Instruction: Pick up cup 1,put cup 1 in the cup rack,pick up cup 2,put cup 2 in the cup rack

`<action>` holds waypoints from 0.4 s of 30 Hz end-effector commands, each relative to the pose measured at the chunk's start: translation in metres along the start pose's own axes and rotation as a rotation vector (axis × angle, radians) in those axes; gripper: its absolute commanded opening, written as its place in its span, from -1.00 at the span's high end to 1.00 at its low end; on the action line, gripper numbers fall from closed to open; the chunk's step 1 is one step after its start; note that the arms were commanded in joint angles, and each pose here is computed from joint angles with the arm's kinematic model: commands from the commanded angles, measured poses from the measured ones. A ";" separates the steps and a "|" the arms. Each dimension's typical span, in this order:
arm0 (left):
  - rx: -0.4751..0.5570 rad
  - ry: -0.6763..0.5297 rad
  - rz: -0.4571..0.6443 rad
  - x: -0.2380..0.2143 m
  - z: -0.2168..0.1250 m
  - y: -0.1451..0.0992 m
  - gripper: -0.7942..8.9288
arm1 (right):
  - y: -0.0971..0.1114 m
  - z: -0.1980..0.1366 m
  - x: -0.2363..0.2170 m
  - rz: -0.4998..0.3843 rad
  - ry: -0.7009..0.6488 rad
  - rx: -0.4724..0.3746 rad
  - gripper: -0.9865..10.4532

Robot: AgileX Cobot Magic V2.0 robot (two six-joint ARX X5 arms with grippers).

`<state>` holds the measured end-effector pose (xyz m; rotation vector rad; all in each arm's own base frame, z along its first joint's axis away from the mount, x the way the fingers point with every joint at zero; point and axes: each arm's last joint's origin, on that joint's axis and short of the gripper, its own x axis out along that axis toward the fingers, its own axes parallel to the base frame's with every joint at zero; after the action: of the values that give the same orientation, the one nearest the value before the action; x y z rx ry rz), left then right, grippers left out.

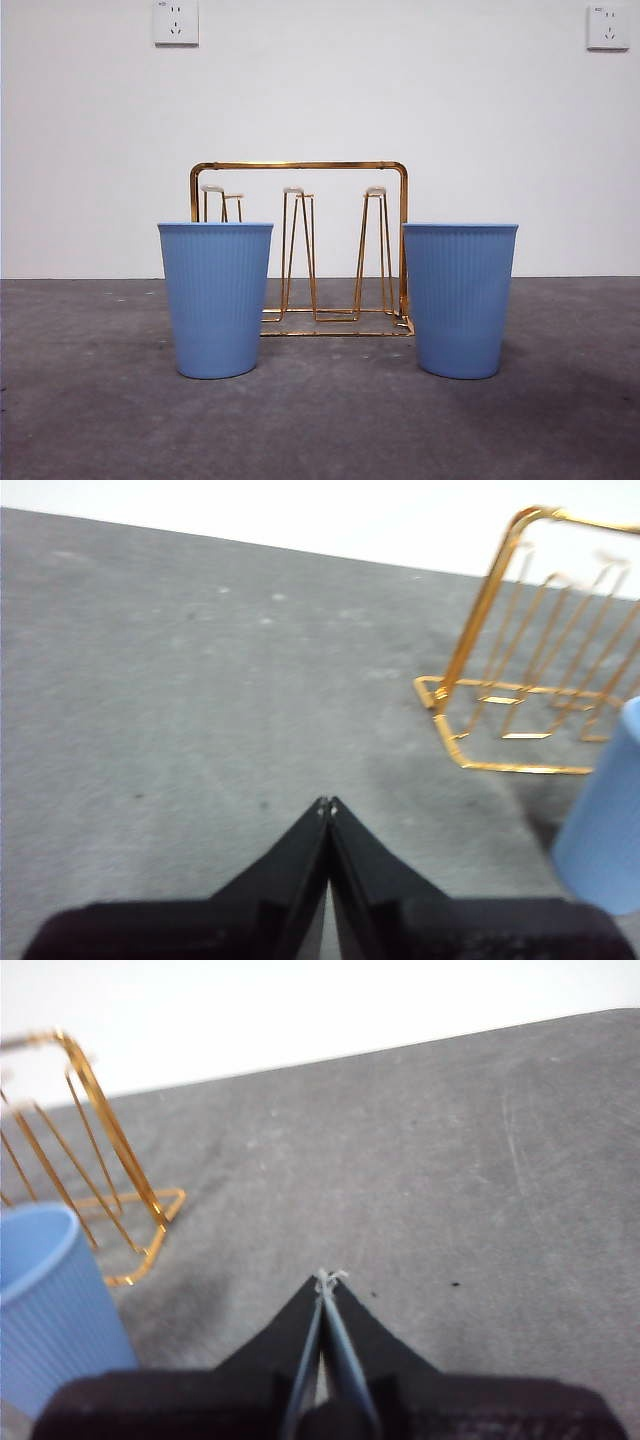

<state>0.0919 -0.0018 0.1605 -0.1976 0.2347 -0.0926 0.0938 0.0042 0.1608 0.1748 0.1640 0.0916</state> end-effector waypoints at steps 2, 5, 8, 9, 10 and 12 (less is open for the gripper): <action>-0.061 -0.019 -0.033 -0.006 0.015 -0.004 0.85 | 0.003 0.014 -0.004 0.012 -0.040 0.090 0.85; -0.078 -0.018 -0.067 -0.010 0.028 -0.008 0.85 | 0.006 0.028 -0.008 0.017 -0.050 0.112 0.85; -0.079 -0.020 -0.135 -0.014 0.044 -0.014 0.85 | 0.010 0.047 -0.013 0.030 -0.039 0.116 0.85; -0.079 -0.018 -0.158 -0.016 0.050 -0.015 0.85 | 0.012 0.055 -0.014 0.041 -0.031 0.114 0.85; -0.079 -0.012 -0.174 -0.017 0.056 -0.017 0.85 | 0.014 0.062 -0.016 0.056 -0.020 0.113 0.85; -0.081 0.012 -0.211 -0.020 0.068 -0.021 0.85 | 0.017 0.077 -0.018 0.082 0.010 0.112 0.85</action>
<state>0.0875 -0.0074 0.2306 -0.2944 0.2287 -0.2828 0.0880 0.0062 0.2345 0.2843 0.1806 0.1551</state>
